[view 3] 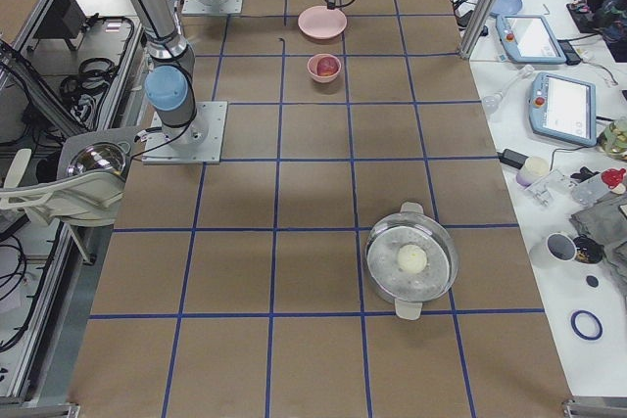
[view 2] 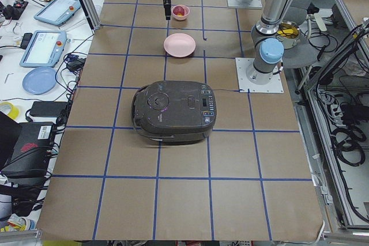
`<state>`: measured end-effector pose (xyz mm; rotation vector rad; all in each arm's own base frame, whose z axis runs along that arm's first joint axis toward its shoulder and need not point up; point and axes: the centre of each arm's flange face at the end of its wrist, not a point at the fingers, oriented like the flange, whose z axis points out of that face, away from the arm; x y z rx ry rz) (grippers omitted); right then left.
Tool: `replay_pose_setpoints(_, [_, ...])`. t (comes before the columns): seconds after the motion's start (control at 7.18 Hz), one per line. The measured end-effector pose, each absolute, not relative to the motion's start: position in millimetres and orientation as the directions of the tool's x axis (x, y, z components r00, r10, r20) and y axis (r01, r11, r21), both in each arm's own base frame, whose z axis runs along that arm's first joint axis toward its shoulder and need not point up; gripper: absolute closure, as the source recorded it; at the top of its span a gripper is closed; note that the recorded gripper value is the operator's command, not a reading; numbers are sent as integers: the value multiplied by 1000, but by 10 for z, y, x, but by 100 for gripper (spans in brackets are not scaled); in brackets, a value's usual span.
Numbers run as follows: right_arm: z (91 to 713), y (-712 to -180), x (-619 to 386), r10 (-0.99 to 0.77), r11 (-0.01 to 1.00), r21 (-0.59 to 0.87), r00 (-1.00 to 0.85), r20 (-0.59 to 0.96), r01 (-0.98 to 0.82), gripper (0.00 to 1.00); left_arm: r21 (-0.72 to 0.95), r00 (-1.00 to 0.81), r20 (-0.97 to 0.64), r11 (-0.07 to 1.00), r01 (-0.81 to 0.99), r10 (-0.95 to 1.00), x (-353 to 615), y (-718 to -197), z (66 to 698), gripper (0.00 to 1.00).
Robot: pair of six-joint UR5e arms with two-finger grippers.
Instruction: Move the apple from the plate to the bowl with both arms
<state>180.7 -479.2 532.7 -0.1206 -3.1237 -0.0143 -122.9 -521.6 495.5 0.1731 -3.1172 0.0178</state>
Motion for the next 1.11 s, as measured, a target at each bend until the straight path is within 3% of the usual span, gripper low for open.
replay_pose_setpoints(0.28, [5331, -4789, 1812, 76, 997, 8, -997, 17, 76, 0, -41, -995, 5, 994, -102, -102, -1253, -5051, 5220, 0])
replay_pose_setpoints(1.11, [5338, -4775, 1841, 79, 997, 5, -997, 16, 79, 0, -44, -997, 3, 996, -79, -78, -1262, -4919, 5183, 0])
